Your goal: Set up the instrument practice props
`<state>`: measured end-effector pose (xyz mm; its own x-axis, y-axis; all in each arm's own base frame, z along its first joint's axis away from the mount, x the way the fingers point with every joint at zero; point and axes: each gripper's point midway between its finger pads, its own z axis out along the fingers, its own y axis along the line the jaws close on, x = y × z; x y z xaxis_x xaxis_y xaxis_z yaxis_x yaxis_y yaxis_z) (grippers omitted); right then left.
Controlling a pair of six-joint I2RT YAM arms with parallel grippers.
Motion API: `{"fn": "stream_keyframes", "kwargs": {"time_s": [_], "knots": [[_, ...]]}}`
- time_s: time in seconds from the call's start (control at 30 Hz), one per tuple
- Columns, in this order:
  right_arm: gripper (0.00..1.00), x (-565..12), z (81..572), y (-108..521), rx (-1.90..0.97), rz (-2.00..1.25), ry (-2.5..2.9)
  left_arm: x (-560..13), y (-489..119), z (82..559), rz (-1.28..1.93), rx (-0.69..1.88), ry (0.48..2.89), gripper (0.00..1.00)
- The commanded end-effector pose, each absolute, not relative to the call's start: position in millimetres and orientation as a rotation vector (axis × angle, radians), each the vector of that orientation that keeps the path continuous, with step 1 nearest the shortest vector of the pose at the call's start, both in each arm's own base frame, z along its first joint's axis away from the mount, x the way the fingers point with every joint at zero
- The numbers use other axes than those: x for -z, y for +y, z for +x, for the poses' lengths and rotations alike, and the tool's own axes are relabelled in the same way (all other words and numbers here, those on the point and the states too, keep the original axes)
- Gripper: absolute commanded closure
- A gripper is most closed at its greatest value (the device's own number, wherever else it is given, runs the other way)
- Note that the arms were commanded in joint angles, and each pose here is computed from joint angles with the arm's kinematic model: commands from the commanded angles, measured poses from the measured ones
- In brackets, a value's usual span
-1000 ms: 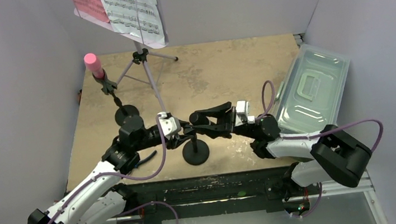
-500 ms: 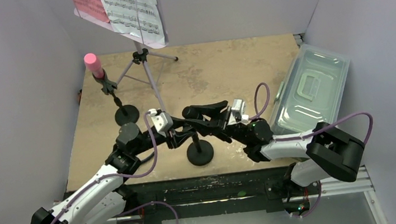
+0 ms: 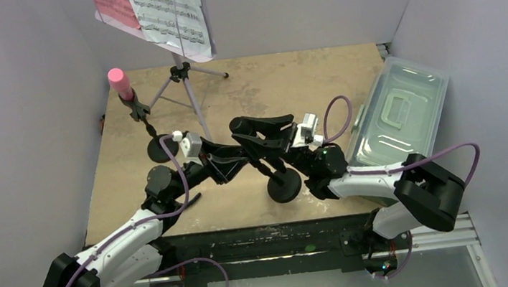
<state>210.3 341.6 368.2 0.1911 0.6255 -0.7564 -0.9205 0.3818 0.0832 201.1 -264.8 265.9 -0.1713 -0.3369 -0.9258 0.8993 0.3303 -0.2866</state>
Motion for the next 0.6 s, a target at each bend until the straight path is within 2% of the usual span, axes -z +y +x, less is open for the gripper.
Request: {"fn": "stream_keyframes", "kwargs": {"time_s": [0.0, 0.43, 0.47, 0.53, 0.57], "knots": [[1.00, -406, 179, 332, -1.243, -0.377, 0.557, -347, -266, 170, 0.658, 1.283, 0.999, 1.00], [1.00, -399, 174, 349, -1.270, -0.392, 0.576, -350, -266, 167, 0.636, 1.319, 0.972, 1.00], [0.93, -402, 176, 344, -1.259, -0.368, 0.577, -347, -266, 167, 0.638, 1.316, 0.981, 1.00], [0.57, -405, 179, 330, -1.237, -0.313, 0.590, -337, -266, 171, 0.656, 1.275, 1.027, 1.00], [0.46, -405, 178, 323, -1.238, -0.299, 0.602, -332, -266, 174, 0.666, 1.240, 1.059, 1.00]]}}
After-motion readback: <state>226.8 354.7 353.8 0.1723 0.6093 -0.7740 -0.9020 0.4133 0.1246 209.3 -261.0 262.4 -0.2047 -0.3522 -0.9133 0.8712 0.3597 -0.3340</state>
